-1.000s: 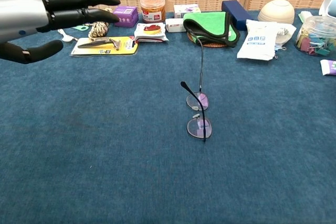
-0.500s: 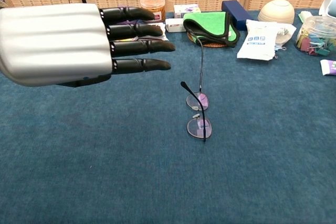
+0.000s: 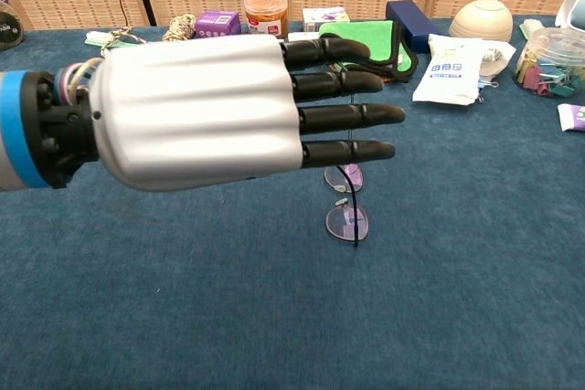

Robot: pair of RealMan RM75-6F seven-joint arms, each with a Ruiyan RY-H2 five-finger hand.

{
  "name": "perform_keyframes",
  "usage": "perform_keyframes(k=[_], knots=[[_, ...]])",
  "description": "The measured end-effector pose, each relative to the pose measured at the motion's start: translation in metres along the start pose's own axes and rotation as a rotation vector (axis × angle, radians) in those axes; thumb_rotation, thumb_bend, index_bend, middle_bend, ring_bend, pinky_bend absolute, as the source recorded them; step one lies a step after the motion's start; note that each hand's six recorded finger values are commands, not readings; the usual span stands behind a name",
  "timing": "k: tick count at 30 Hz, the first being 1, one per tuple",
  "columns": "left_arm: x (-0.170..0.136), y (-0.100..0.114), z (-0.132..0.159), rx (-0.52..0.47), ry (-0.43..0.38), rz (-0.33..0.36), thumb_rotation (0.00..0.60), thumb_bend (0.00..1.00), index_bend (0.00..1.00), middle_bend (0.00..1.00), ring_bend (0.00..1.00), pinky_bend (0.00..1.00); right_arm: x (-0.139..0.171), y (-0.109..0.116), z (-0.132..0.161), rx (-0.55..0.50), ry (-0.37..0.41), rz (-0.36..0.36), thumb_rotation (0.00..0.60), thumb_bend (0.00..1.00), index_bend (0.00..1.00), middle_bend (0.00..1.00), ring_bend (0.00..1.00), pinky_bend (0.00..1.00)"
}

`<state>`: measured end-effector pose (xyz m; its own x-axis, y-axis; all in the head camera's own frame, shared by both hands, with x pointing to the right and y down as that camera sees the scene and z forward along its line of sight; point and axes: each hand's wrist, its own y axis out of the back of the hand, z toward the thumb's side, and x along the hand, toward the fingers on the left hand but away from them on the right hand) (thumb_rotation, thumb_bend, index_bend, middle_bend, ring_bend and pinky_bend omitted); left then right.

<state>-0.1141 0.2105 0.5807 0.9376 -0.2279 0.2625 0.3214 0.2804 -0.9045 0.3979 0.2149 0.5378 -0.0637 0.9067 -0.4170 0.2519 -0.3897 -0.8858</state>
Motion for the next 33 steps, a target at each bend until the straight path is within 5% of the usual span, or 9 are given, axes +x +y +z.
perform_keyframes(k=[21, 33], knots=[[0.046, -0.006, 0.036, 0.085, -0.078, -0.061, 0.6, 0.58, 0.0, 0.0, 0.0, 0.0, 0.003, 0.007, -0.015, -0.039, -0.018, -0.011, 0.6, 0.0, 0.01, 0.0, 0.0, 0.0], [0.049, -0.025, 0.037, 0.091, -0.037, -0.151, 0.6, 0.58, 0.0, 0.0, 0.0, 0.0, 0.005, 0.006, -0.019, -0.056, -0.02, -0.007, 0.6, 0.0, 0.01, 0.0, 0.0, 0.0]])
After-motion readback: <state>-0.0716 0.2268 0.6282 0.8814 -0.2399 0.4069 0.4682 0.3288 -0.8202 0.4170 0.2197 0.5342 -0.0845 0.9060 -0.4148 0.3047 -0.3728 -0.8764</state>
